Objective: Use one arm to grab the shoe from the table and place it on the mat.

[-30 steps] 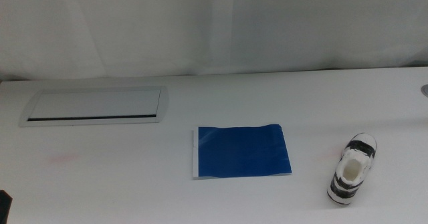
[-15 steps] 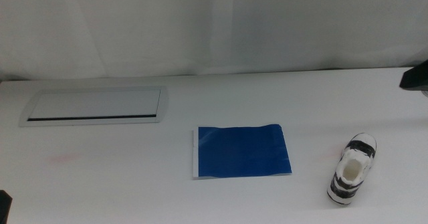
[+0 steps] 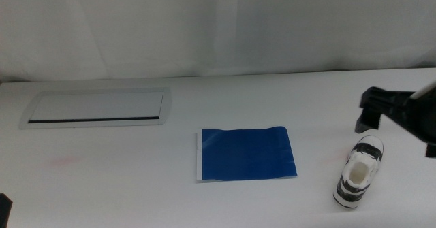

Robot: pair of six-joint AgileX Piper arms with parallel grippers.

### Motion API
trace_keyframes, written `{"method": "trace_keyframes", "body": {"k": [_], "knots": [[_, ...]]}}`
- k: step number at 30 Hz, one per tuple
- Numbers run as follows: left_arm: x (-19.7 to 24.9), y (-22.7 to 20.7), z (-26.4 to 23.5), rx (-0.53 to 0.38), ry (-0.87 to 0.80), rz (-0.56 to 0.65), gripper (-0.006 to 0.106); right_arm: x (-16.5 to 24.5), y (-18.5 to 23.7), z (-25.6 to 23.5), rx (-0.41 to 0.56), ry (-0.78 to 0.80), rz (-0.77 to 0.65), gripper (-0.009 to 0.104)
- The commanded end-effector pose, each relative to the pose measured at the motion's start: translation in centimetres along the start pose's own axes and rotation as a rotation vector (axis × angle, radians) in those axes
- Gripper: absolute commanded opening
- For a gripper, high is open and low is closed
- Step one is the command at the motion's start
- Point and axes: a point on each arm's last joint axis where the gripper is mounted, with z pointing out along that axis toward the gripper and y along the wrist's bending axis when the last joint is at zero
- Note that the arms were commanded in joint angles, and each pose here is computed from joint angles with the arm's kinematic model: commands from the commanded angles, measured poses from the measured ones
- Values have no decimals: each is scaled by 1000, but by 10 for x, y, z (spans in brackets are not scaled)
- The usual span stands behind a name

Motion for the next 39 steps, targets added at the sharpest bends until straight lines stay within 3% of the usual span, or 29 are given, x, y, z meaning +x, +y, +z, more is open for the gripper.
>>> {"method": "trace_keyframes", "body": {"k": [1, 18, 39], "knots": [[10, 1, -1, 2, -14, -7, -3, -4, 9, 14, 23, -15, 1, 103], [10, 1, -1, 2, -14, -7, -3, -3, 24, 126, 150, 157, 52, 103], [9, 1, -1, 6, -28, -7, -3, 1, 23, 153, 183, 189, 68, 103]]}}
